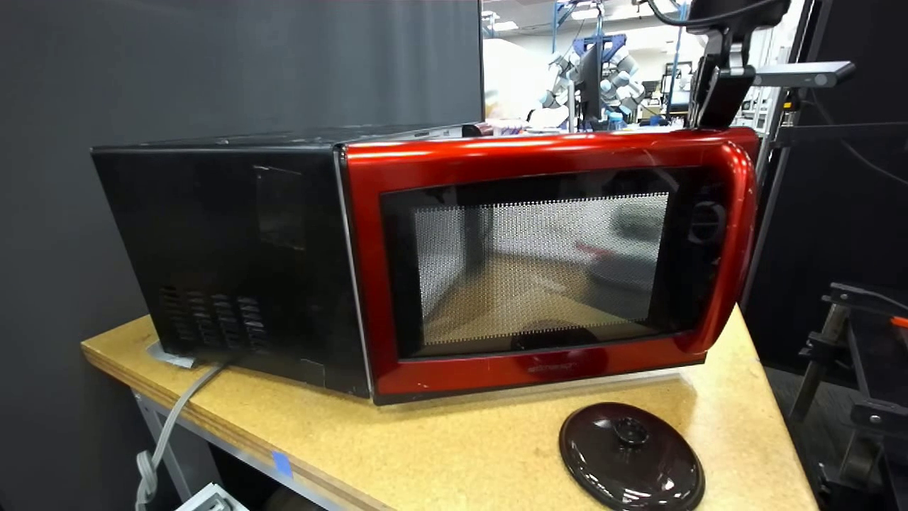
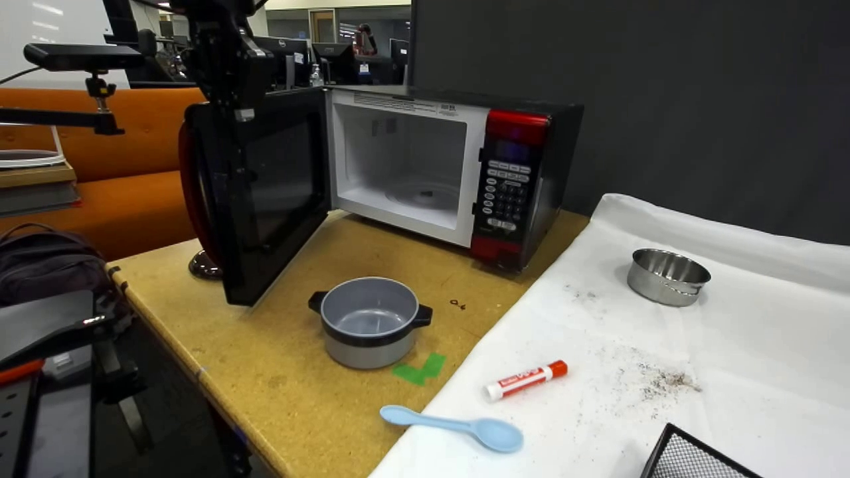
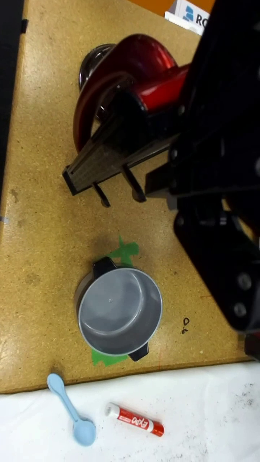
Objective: Pick the marker from the bowl and put it on the table, then open the microwave and pick the black object and put it in
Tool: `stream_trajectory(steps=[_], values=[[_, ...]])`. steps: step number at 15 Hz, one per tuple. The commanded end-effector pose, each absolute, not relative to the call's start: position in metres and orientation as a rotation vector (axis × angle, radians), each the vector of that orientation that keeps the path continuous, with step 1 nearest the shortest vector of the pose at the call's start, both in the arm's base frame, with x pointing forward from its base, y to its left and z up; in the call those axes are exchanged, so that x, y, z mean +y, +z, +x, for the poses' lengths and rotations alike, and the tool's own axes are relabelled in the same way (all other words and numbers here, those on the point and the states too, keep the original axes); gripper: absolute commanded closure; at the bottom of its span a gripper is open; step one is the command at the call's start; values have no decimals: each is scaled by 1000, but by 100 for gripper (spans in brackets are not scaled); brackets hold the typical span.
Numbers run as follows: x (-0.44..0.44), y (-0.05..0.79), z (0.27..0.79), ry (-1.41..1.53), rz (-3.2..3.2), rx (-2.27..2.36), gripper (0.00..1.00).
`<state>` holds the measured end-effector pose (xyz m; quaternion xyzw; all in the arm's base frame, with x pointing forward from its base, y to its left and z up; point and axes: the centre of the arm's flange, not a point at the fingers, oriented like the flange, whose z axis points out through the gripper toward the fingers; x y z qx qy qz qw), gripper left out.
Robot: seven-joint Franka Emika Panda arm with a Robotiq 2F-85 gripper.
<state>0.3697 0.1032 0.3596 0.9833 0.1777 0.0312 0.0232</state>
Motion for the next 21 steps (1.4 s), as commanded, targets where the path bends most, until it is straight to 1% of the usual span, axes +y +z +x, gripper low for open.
stream_trajectory(steps=[1,7,11,16,17,18,20,21], values=[[94,362,385,105,3058,556,100],[83,397,406,195,3073,509,100],[43,429,450,294,3107,289,100],[-26,448,515,363,3107,-148,100],[-34,445,526,362,3101,-237,74],[-38,441,538,364,3084,-324,73],[-44,430,557,353,3067,-461,61],[-43,423,564,340,3065,-502,53]])
